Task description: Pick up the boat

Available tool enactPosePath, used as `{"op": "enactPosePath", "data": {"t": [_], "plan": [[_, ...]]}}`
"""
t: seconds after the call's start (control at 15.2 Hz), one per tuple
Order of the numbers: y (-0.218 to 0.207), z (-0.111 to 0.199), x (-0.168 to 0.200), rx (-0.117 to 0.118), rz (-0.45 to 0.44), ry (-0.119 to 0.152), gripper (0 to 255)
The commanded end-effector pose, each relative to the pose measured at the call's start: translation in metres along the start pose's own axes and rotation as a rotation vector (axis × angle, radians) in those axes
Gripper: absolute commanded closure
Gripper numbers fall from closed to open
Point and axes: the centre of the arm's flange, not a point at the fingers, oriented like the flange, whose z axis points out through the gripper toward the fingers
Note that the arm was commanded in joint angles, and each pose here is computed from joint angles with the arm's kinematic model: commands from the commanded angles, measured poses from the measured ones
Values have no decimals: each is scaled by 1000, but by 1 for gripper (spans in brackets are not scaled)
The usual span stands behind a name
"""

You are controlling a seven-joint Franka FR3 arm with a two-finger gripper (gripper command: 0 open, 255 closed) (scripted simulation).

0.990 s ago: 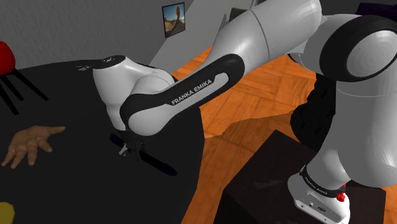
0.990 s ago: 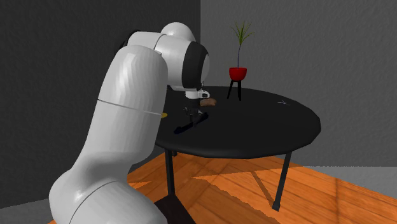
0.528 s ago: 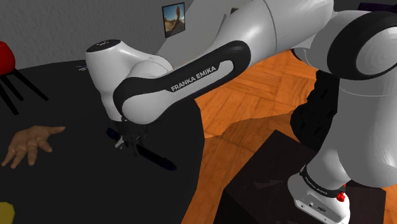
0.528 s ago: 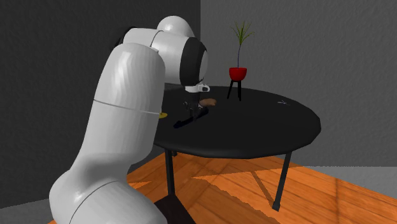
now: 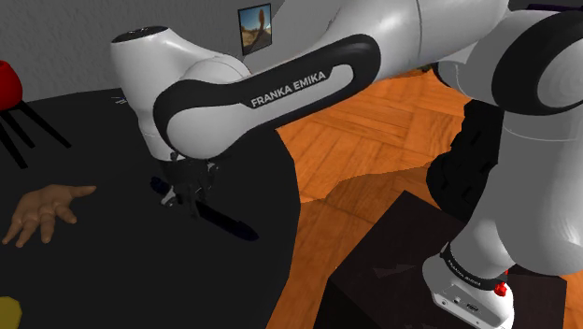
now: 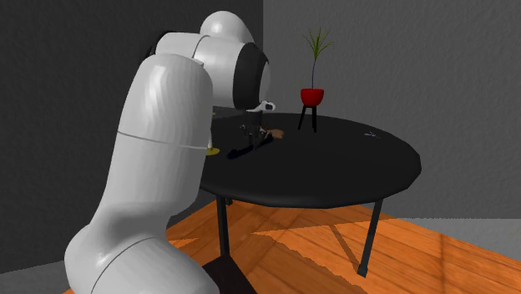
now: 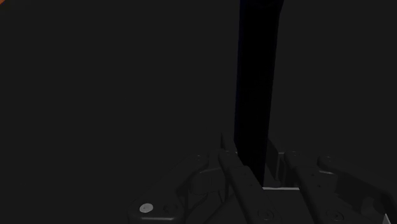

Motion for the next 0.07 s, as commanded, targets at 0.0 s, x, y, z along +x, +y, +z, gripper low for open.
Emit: {"op": "enactPosePath", "data": {"t": [0.0], "plan": [[0,-3,1,0,0,0,255]]}}
